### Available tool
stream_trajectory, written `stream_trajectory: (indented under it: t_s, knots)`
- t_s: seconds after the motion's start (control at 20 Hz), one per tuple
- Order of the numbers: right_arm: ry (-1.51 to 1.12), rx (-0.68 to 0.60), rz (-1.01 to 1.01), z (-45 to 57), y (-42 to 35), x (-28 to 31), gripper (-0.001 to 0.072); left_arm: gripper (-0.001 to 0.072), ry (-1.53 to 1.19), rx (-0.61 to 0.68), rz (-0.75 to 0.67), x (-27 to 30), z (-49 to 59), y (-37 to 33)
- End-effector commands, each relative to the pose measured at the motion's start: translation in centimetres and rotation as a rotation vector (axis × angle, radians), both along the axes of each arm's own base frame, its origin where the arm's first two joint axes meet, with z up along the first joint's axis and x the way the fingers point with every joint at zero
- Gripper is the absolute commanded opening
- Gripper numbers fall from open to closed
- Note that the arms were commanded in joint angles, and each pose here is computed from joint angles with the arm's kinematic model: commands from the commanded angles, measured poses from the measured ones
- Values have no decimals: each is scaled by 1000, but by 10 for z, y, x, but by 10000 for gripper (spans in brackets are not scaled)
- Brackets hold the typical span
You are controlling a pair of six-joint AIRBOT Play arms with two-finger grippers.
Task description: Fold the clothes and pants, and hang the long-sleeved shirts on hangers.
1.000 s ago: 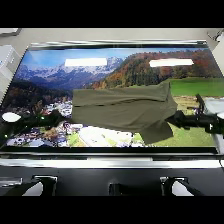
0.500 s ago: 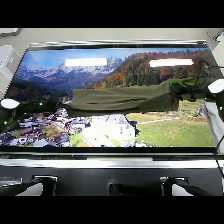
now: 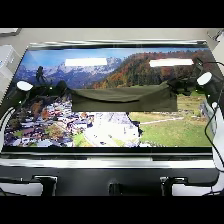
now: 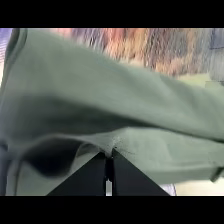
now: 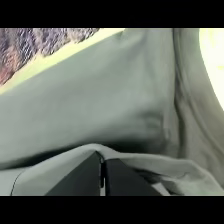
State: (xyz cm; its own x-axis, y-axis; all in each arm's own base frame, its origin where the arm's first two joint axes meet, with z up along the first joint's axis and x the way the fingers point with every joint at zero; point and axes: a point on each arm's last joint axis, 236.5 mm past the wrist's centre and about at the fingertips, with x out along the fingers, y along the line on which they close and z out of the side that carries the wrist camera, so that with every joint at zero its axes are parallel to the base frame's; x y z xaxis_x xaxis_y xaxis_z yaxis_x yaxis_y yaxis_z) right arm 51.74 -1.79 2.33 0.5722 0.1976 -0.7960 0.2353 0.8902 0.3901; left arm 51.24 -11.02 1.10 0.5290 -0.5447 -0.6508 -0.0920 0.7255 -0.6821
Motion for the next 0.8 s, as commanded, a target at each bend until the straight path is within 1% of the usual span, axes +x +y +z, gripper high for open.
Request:
stream_trajectory:
  t_s: [0.0,0.15,0.3,0.55,0.75]
  knots:
    - [-16,1,-12,-9,-4,25,31,22,-59,22,-25,39,1,-3]
    - [-35,8,-22,-15,-6,42,31,22,-67,39,-34,60,-11,-3]
    - [-25,24,-27,-29,-5,52,31,22,-45,80,-59,68,-41,-1]
    - [33,54,-70,-73,-8,58,32,22,19,126,-108,57,-77,1]
    - [69,83,-77,-94,-4,57,34,23,104,184,-199,32,-93,-4]
